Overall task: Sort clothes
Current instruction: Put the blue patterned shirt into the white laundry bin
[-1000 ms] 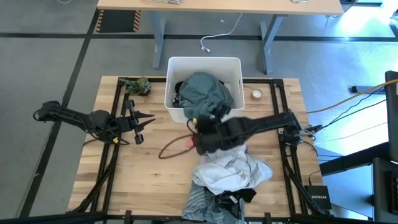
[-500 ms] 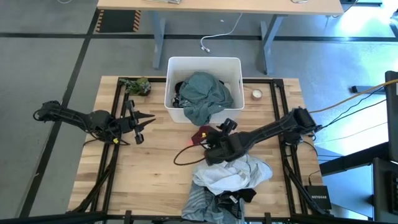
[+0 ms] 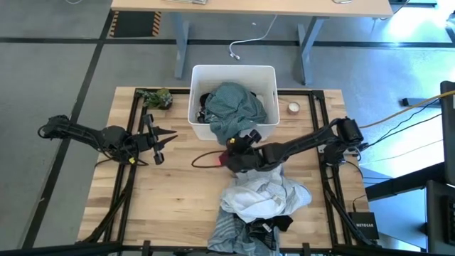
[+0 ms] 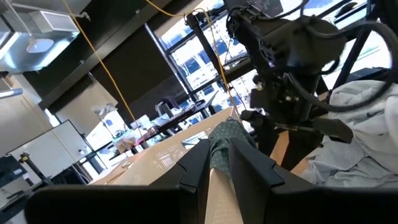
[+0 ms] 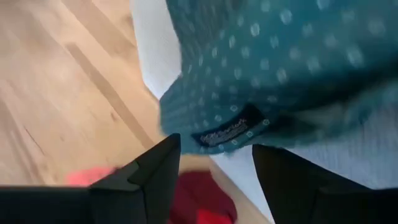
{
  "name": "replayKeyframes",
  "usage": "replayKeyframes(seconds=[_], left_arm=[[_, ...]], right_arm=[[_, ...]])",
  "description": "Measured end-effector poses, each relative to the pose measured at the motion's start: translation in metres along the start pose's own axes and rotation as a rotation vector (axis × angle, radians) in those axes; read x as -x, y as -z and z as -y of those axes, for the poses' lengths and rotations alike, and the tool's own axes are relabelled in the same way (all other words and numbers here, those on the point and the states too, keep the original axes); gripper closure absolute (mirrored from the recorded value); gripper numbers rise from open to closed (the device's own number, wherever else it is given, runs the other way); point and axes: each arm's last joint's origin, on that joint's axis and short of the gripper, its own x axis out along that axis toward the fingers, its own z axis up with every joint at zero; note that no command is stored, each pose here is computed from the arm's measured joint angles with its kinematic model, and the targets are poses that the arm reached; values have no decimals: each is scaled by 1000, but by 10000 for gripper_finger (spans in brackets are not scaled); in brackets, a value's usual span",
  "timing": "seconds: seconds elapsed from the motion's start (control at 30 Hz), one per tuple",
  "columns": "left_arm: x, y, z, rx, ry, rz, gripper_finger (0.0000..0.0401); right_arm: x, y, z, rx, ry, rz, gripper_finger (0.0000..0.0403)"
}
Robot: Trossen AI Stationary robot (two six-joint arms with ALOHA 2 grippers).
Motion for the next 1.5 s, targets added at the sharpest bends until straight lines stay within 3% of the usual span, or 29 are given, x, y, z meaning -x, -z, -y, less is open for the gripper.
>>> replayKeyframes(seconds=[0.17,0.43,0.6,0.73,0.93,1.1,1.3,1.5], left_arm=[[0,0,0,-4,0,1,345],[0,0,0,32,-1,1,345],[0,0,0,1,-2,3,345],[0,0,0,-8,-2,3,345],[0,0,0,7,-2,3,345],[0,0,0,-5,-2,3,345],[0,0,0,-7,-1,1,345],[0,0,0,-1,1,-1,345]], right_arm=[[-1,-12,-6,24,-63,86,220],[2,-25,-11,51,-73,201,387],[17,-58,-14,89,-41,290,368],[35,-93,-13,181,36,371,387],[56,-149,8,257,252,442,381],[54,-182,39,267,447,418,374],[38,-197,67,168,521,402,366],[36,-191,61,172,421,395,291]])
